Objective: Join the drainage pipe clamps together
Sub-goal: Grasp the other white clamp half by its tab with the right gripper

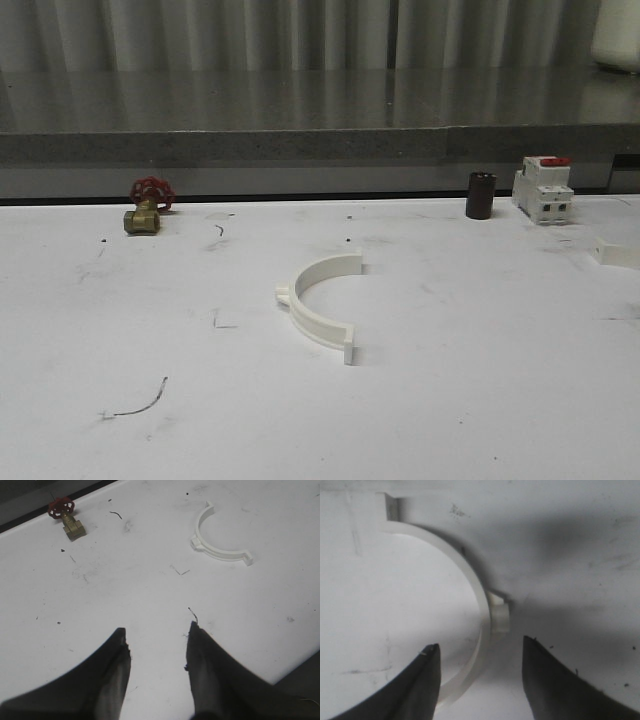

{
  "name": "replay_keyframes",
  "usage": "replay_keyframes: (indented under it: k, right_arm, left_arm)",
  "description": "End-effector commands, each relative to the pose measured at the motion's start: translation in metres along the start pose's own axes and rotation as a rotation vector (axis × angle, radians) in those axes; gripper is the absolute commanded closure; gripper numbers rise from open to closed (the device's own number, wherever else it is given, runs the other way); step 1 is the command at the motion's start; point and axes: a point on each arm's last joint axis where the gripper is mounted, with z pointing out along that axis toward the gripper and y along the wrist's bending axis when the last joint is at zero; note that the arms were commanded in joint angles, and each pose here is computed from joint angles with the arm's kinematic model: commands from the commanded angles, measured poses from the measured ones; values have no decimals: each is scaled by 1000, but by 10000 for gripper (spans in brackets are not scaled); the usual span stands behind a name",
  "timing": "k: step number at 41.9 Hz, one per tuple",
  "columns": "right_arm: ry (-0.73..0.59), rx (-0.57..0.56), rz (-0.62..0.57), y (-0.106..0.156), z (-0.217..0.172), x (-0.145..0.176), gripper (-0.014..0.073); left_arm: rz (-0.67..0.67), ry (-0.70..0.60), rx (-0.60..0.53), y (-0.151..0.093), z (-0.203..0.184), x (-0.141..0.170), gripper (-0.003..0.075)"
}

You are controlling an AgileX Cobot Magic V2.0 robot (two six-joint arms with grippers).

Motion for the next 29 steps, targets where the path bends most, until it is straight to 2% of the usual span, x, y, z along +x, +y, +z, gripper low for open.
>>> replay_keyframes:
  k: [1, 17, 29]
  right_arm:
    - [-87, 16, -21, -3, -11, -17, 196]
    - [-8, 23, -30, -5, 13, -26, 203]
    - [16, 22, -30, -5, 19, -25, 398]
  left_arm:
    - [-6, -103, -6, 1, -6, -13, 447]
    - [-6, -103, -6, 1, -6, -13, 447]
    - [-6, -103, -6, 1, -6, -13, 447]
